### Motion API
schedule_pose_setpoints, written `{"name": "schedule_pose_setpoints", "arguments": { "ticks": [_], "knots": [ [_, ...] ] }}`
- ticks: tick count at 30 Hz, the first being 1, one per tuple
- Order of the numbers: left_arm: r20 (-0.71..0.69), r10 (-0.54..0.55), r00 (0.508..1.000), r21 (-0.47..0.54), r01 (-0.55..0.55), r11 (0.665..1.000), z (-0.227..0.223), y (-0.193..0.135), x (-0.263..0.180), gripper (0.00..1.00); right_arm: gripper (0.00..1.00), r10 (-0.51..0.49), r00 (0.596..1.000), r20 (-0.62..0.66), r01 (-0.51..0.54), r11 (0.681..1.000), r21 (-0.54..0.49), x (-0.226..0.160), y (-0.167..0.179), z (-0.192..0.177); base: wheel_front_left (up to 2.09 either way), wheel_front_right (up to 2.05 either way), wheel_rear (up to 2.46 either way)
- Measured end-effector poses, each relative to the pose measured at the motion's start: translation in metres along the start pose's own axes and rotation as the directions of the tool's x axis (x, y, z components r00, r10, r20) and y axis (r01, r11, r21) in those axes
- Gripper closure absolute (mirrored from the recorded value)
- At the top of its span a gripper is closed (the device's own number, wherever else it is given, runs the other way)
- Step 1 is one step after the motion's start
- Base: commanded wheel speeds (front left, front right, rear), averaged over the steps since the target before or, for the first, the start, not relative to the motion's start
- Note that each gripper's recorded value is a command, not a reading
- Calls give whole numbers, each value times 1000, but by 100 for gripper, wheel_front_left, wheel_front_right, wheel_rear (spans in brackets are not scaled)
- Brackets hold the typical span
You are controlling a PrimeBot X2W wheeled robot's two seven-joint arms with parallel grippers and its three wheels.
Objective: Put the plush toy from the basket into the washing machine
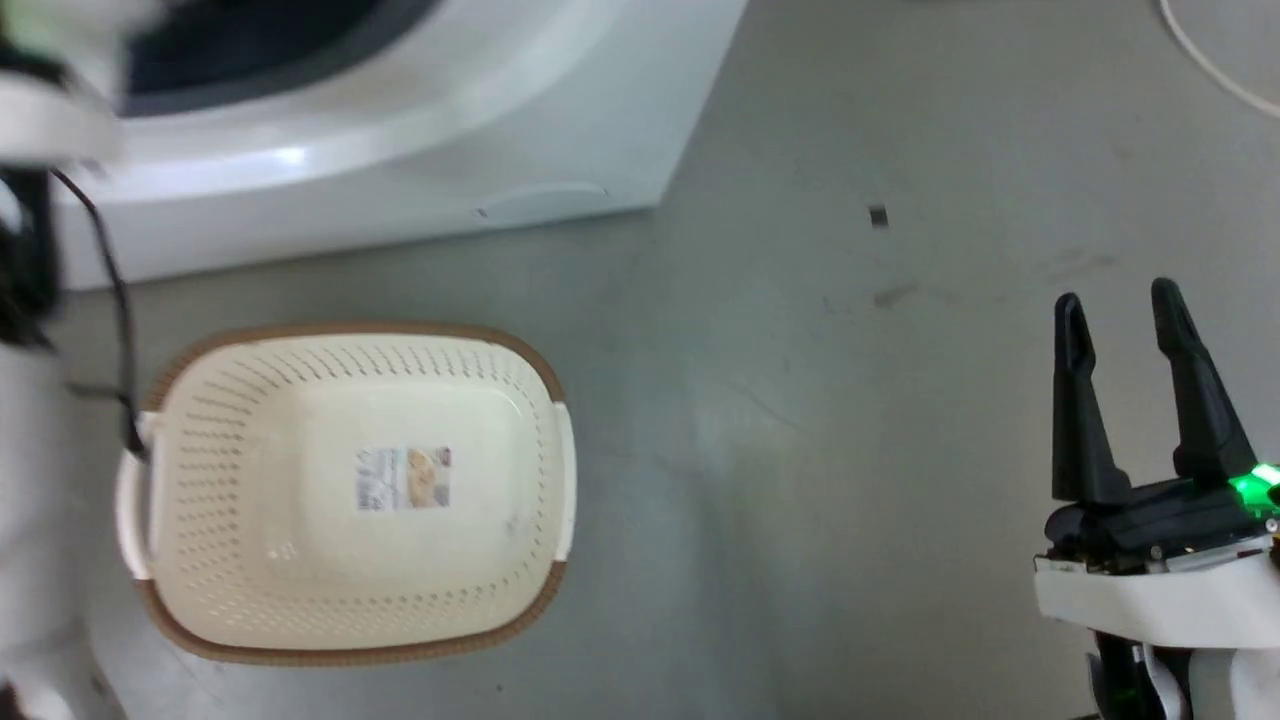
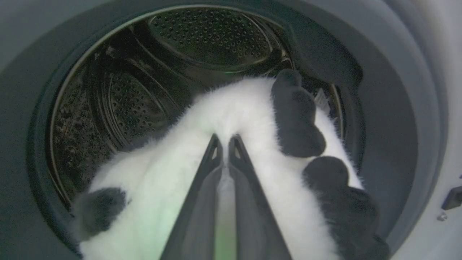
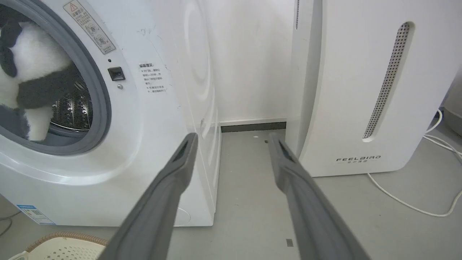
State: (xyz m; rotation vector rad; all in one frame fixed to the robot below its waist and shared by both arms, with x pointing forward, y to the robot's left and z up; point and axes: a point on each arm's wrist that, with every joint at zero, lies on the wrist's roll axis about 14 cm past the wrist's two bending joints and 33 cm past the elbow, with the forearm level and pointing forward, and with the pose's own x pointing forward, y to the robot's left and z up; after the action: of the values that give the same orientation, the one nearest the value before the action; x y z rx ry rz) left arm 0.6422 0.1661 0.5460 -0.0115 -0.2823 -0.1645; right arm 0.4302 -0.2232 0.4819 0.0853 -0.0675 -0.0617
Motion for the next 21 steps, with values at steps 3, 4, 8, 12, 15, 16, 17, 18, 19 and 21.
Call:
{"name": "schedule_pose_setpoints", "arguments": {
  "ticks": [3,4,8,12,15,16,17,18,19,21],
  "knots": [
    [-32,11,999,20,-11,1000,-20,10,30,100,0,-19,999,-45,19,1000,-6,1,-7,-17,0,0,0],
    [-45,12,999,33,-10,999,-26,13,39,100,0,-24,998,-61,23,1000,-8,2,-8,-24,0,0,0],
    [-90,27,996,65,-21,998,-52,23,71,100,0,-44,993,-112,43,999,-9,3,-15,-44,0,0,0],
    [-133,37,990,88,-25,996,-77,27,96,100,0,-60,987,-152,58,998,-14,5,-21,-61,0,0,0],
    [-219,46,975,114,-22,993,-110,29,102,100,0,-68,982,-175,65,998,-18,5,-24,-71,0,0,0],
    [-259,46,965,126,-14,992,-124,29,101,100,0,-70,981,-182,68,998,-18,5,-25,-73,0,0,0],
    [-300,44,953,139,-2,990,-139,29,98,100,0,-72,980,-187,70,997,-20,5,-25,-75,0,0,0],
    [-335,41,941,144,8,990,-152,28,96,100,0,-74,979,-191,71,997,-22,5,-26,-77,0,0,0],
    [-367,36,929,144,18,989,-164,26,93,100,0,-76,978,-193,73,997,-24,6,-27,-78,0,0,0],
    [-414,35,910,152,31,988,-180,25,91,100,0,-81,977,-197,78,997,-25,6,-29,-80,0,0,0]
  ]
}}
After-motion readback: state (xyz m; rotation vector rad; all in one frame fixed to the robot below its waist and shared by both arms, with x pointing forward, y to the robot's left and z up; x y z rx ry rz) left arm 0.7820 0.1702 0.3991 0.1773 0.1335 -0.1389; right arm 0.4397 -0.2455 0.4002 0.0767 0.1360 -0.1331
